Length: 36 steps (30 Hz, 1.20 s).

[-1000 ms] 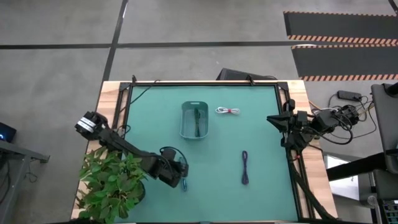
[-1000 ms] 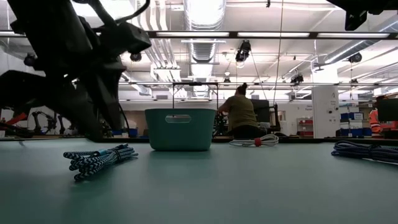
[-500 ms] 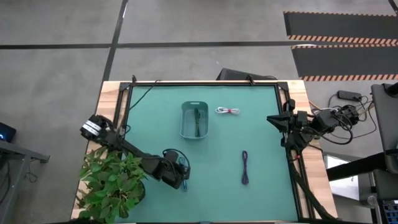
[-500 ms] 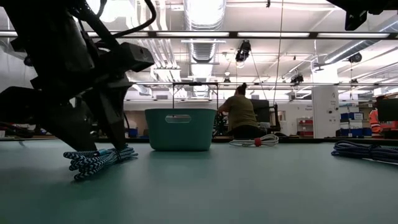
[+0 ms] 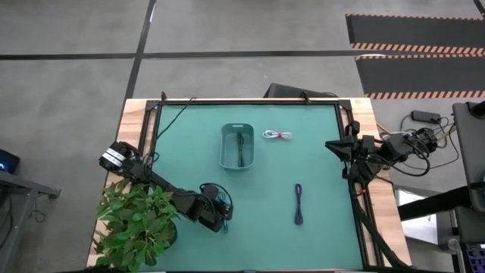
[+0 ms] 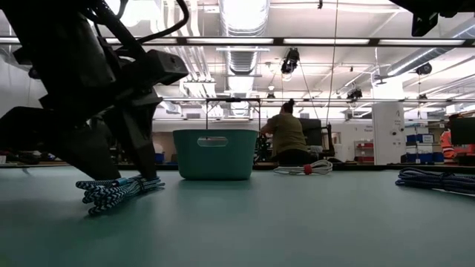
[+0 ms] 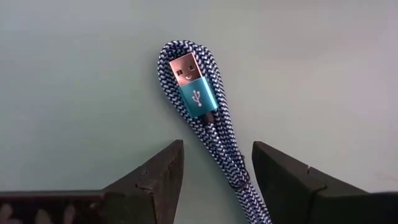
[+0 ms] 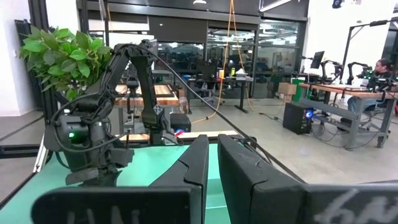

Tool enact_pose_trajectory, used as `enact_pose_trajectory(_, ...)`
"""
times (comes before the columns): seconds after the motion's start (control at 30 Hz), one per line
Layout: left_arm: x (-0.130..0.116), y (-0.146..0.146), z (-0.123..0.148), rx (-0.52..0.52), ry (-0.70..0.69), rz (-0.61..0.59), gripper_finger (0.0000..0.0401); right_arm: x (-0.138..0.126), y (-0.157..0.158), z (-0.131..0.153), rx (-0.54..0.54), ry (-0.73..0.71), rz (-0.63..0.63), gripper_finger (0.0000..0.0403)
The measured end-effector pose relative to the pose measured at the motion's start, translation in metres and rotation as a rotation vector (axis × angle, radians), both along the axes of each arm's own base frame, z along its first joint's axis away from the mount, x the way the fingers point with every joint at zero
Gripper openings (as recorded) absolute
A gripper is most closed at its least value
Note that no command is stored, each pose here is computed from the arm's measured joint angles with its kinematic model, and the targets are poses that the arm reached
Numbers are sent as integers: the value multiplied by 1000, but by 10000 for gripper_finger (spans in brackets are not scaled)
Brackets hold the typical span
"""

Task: Pick and place USB-C Cables
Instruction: Put the blue white charger cable into the bin

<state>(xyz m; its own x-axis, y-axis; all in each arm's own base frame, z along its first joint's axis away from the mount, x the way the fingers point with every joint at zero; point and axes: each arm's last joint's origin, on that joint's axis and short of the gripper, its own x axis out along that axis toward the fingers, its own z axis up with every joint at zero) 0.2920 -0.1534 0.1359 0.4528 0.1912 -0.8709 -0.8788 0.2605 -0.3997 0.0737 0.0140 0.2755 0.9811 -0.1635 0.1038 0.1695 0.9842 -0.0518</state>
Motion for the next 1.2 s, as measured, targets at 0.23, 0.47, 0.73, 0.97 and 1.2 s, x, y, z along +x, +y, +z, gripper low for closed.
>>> enact_pose_trajectory(0.23, 2, 1, -6, 6, 12, 8, 176, 0, 0, 0, 0, 0, 0, 27)
enact_pose_trajectory(0.47, 1, 2, -7, 9, 22, 13, 166, 0, 0, 0, 0, 0, 0, 27)
enact_pose_trajectory(0.73, -1, 4, -8, 12, 40, 27, 86, 0, 0, 0, 0, 0, 0, 27)
enact_pose_trajectory(0.97, -2, 4, -9, 13, 39, 33, 34, 0, 0, 0, 0, 0, 0, 27)
enact_pose_trajectory(1.2, -1, 4, -7, 23, 20, 38, 19, 0, 0, 0, 0, 0, 0, 27)
